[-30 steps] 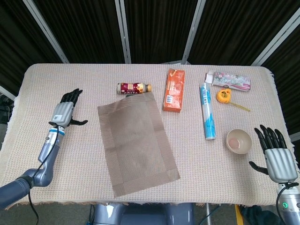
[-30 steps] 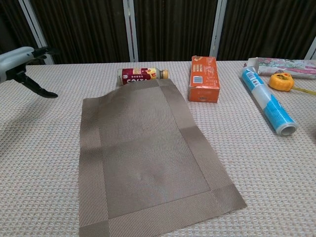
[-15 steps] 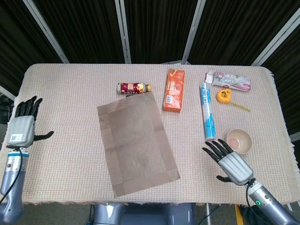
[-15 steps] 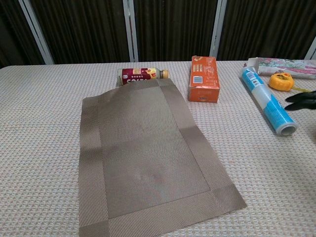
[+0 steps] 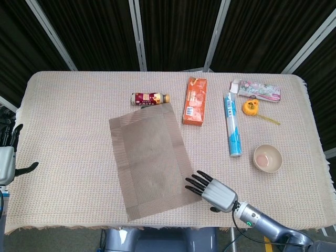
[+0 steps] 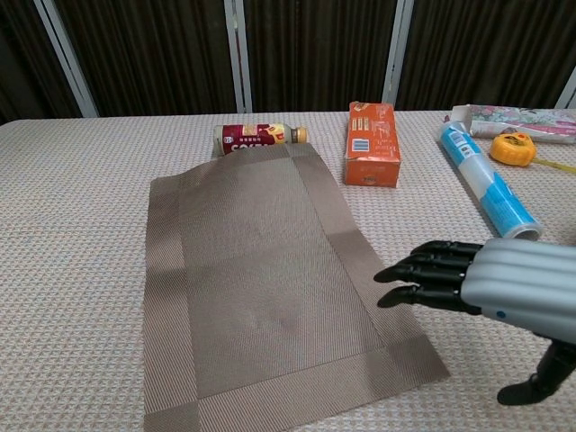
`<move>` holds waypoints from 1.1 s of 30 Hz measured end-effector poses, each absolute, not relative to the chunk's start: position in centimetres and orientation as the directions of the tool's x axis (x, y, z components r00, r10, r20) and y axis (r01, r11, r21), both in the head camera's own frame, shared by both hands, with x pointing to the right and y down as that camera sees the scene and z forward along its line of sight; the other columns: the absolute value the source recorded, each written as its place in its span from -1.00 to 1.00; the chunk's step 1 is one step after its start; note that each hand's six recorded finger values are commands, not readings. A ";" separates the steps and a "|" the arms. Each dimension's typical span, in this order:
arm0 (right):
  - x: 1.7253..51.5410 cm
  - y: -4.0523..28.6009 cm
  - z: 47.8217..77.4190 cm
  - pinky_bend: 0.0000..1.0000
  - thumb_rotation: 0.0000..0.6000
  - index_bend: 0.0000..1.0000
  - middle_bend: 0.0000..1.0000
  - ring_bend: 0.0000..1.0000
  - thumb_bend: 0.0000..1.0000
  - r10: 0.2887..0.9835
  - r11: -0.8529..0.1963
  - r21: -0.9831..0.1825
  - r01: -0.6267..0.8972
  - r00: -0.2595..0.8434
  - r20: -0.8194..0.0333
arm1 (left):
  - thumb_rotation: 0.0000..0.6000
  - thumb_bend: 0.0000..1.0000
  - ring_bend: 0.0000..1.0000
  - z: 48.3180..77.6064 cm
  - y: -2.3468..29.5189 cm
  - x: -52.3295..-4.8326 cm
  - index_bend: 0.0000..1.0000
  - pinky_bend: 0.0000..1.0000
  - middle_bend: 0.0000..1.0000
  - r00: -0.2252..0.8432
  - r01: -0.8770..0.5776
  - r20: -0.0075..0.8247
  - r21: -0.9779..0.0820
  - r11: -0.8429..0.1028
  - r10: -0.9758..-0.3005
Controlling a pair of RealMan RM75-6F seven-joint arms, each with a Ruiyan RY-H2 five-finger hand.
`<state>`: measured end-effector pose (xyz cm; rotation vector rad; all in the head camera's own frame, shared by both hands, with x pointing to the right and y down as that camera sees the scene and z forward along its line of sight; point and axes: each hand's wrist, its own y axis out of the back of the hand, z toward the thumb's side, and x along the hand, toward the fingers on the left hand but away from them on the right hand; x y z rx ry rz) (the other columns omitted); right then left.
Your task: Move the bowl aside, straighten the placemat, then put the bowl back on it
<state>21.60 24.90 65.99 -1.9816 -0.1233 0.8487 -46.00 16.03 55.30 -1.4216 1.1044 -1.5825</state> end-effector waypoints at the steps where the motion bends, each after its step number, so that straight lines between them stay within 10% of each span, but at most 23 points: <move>1: 21.3 25.0 66.3 -1.00 1.00 -0.76 -1.00 -1.00 -1.00 0.403 -0.546 -0.800 -0.250 0.758 -0.512 | 1.00 -1.00 -1.00 55.3 16.1 -46.0 -1.00 -1.00 -1.00 -0.120 -0.028 0.368 -0.930 -0.367 -0.922; 21: 18.2 24.1 69.1 -1.00 1.00 -0.70 -1.00 -1.00 -0.95 0.427 -0.500 -0.823 -0.267 0.751 -0.503 | 1.00 -1.00 -1.00 56.0 16.3 -45.8 -1.00 -1.00 -1.00 -0.105 -0.040 0.401 -0.916 -0.399 -0.910; 33: 17.7 24.0 69.6 -1.00 1.00 -0.64 -1.00 -1.00 -0.49 0.448 -0.523 -0.824 -0.218 0.752 -0.484 | 1.00 -1.00 -1.00 56.0 16.4 -45.5 -1.00 -1.00 -1.00 -0.099 -0.046 0.409 -0.913 -0.406 -0.907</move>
